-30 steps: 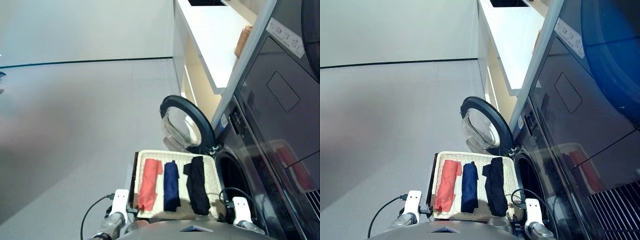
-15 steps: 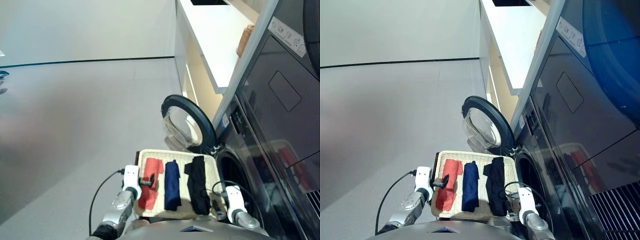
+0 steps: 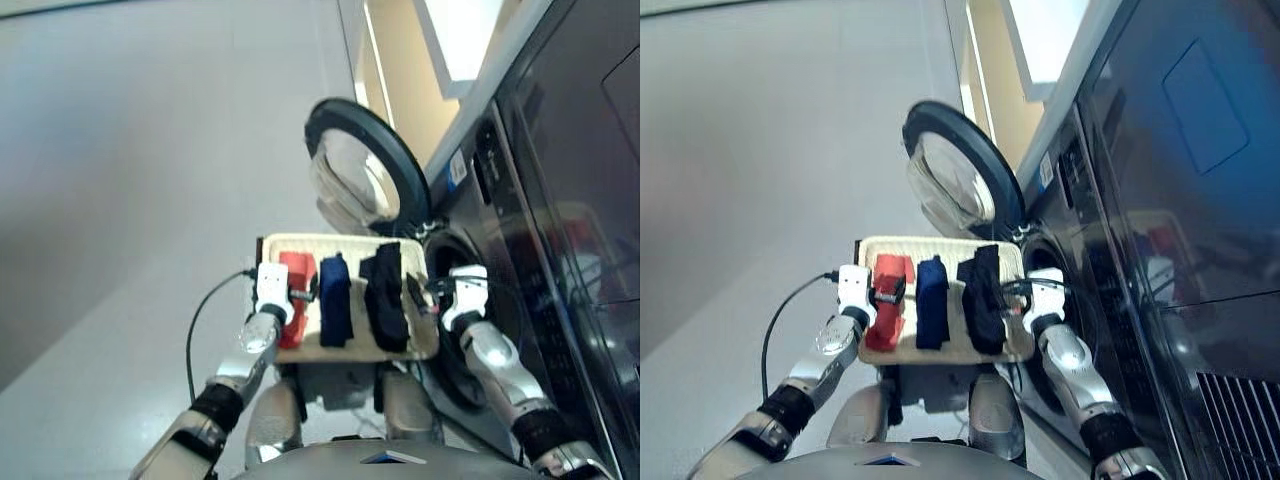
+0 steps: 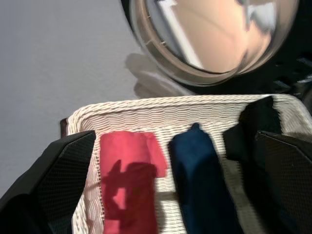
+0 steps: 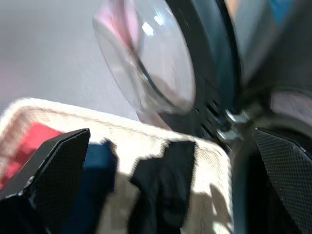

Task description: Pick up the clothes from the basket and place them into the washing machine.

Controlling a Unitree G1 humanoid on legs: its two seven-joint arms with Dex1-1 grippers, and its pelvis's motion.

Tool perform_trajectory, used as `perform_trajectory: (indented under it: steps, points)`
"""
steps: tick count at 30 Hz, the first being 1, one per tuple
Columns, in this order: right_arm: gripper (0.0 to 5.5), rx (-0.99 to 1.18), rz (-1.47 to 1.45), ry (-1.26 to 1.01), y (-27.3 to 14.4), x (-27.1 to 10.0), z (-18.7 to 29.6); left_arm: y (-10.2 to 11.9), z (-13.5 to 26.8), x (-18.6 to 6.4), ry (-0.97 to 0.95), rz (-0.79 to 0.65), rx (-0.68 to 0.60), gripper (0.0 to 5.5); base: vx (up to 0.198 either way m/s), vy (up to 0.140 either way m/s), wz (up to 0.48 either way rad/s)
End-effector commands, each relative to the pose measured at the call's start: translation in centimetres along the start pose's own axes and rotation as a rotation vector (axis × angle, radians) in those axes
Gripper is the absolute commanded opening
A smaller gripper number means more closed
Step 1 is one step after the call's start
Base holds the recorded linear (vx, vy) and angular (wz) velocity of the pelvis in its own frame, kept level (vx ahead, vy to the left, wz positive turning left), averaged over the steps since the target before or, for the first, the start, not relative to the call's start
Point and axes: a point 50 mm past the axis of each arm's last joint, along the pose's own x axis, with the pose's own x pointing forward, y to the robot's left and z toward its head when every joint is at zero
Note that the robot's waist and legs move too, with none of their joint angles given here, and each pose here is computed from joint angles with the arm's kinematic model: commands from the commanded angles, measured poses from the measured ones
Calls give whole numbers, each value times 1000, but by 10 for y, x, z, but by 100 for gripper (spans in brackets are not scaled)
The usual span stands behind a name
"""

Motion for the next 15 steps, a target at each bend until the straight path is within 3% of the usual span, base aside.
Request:
perform_trajectory:
  steps: [1,8,15]
  points:
    - [550,-29,88,-333,22,16,68,-4,18,14,-75,88,-12,550,-96,-22,-68]
    - [550,-4,208,-599,52,23,129,-1,43,34,-126,179,20,550,-96,-20,-18]
    - [550,50,268,-732,71,26,160,11,57,47,-126,281,-7,550,-73,-4,-11]
